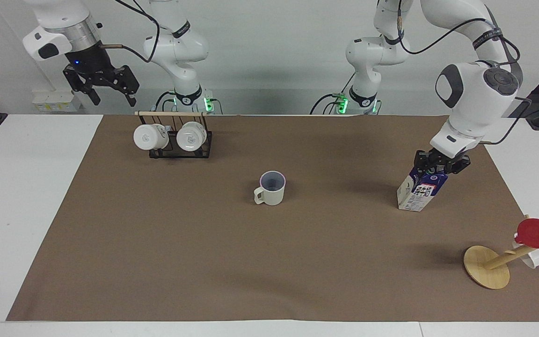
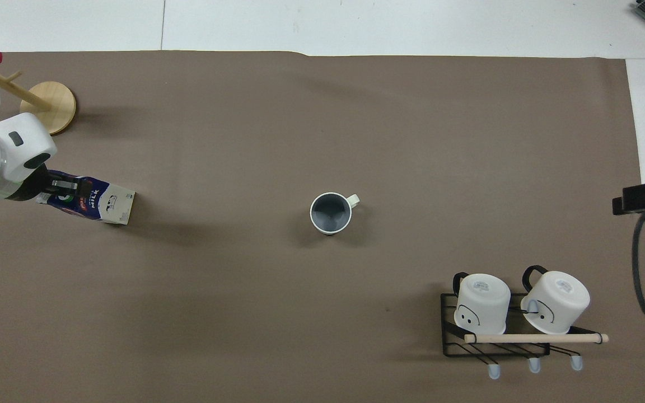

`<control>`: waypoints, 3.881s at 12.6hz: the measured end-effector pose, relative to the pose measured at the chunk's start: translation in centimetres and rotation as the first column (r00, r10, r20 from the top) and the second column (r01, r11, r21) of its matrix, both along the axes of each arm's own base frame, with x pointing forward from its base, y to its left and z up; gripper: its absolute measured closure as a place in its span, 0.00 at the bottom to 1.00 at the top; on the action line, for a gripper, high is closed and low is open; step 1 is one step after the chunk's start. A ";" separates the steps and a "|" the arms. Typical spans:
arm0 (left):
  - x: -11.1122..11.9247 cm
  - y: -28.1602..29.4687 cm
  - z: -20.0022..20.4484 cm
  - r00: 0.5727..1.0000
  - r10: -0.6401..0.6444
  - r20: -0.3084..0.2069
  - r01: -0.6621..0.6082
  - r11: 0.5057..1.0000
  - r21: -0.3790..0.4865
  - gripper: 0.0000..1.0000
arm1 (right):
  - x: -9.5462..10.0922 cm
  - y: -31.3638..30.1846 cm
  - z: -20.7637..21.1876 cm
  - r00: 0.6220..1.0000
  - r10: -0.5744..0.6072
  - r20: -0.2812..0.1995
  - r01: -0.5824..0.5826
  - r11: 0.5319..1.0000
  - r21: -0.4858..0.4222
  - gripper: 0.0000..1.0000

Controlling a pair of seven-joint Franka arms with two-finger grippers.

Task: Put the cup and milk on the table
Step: 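Carry the milk carton beside the white mug and set it down, then open the left gripper and withdraw it from the carton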

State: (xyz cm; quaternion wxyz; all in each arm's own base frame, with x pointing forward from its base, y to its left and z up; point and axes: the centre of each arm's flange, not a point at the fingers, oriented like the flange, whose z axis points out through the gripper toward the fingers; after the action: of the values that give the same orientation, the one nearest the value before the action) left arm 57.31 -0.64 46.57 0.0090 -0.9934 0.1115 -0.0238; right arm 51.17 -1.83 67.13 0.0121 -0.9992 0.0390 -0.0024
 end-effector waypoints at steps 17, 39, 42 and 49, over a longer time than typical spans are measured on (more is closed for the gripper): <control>-6.4 -28.2 2.7 0.980 0.194 0.046 -0.190 0.979 -0.079 0.51 | 0.0 -0.1 0.1 1.000 -0.002 0.003 0.002 1.000 -0.006 0.00; -6.4 -30.7 3.6 0.970 0.234 0.066 -0.226 0.968 -0.109 0.00 | 0.1 0.3 0.1 1.000 0.006 0.020 -0.006 1.000 -0.007 0.00; -6.4 -25.1 7.6 0.983 0.174 0.061 -0.169 0.983 -0.075 0.00 | 0.1 0.3 0.0 1.000 0.006 0.019 -0.006 1.000 -0.007 0.00; -5.0 -10.6 13.0 0.996 0.032 0.078 -0.030 0.999 -0.028 0.00 | -0.1 0.9 -0.1 1.000 0.015 -0.003 -0.015 1.000 -0.007 0.00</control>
State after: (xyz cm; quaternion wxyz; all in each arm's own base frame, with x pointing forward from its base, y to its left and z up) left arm 52.33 -11.21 59.58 0.0002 -0.9934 0.0954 -0.0643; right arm 51.09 -0.98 67.00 0.0084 -0.9995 0.0314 -0.0008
